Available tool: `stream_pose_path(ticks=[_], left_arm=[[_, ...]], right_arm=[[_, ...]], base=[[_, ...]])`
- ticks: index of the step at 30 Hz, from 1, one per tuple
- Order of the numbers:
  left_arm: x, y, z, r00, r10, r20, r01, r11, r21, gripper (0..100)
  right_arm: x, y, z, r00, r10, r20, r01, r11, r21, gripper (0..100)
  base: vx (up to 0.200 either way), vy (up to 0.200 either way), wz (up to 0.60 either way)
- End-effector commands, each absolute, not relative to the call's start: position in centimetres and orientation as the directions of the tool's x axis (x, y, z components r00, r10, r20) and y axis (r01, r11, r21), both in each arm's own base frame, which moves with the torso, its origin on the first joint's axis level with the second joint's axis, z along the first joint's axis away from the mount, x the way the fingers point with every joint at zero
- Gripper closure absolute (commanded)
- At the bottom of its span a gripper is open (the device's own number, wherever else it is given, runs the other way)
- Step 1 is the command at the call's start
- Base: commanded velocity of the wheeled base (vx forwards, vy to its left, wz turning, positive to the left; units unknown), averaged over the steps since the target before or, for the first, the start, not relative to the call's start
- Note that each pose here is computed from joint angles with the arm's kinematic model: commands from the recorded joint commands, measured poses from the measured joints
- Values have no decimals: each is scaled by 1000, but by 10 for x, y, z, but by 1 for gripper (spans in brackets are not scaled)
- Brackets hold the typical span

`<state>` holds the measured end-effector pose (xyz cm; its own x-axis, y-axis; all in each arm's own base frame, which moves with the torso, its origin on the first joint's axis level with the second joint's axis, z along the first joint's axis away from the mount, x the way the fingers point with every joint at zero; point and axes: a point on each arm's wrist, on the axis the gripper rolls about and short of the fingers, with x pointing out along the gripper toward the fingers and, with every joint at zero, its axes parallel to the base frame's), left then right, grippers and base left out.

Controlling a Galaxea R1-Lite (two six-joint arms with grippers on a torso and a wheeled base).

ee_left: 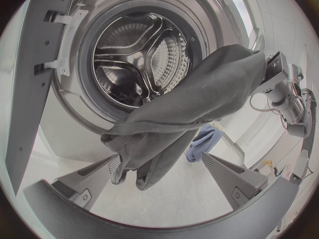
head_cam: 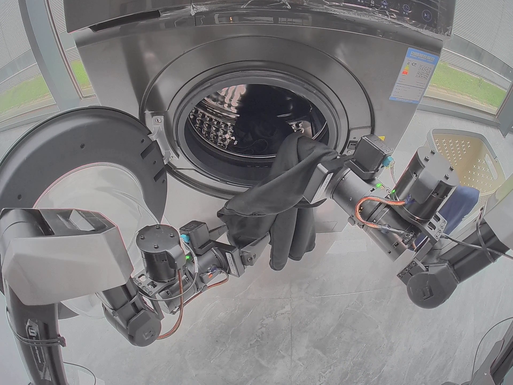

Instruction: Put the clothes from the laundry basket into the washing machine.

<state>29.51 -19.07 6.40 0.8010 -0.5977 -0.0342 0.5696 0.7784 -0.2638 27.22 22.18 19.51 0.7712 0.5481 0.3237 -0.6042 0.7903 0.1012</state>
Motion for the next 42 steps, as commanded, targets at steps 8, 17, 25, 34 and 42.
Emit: stream_pose_path(ticks=[8, 17, 25, 34, 42], left_arm=[[314, -180, 32, 817, -567, -108, 525, 808, -266, 0], [321, -184, 12, 814, -563, -143, 520, 816, -254, 0], [323, -187, 3, 810, -566, -155, 526, 817, -237, 0], [320, -190, 3, 802, -575, -161, 536, 812, -233, 0], [326, -193, -8, 802, -572, -169, 545, 818, -185, 0]], right_arm=[[269, 220, 201, 766, 546, 339, -606, 789, 102, 100], [267, 222, 202, 761, 551, 342, -613, 784, 102, 100], [268, 222, 201, 762, 551, 339, -612, 784, 102, 100], [268, 222, 199, 764, 551, 336, -611, 785, 101, 100], [268, 222, 198, 764, 551, 335, -611, 785, 103, 100]], base=[[0, 0, 0], [0, 0, 0], [0, 0, 0], [0, 0, 0], [0, 0, 0]])
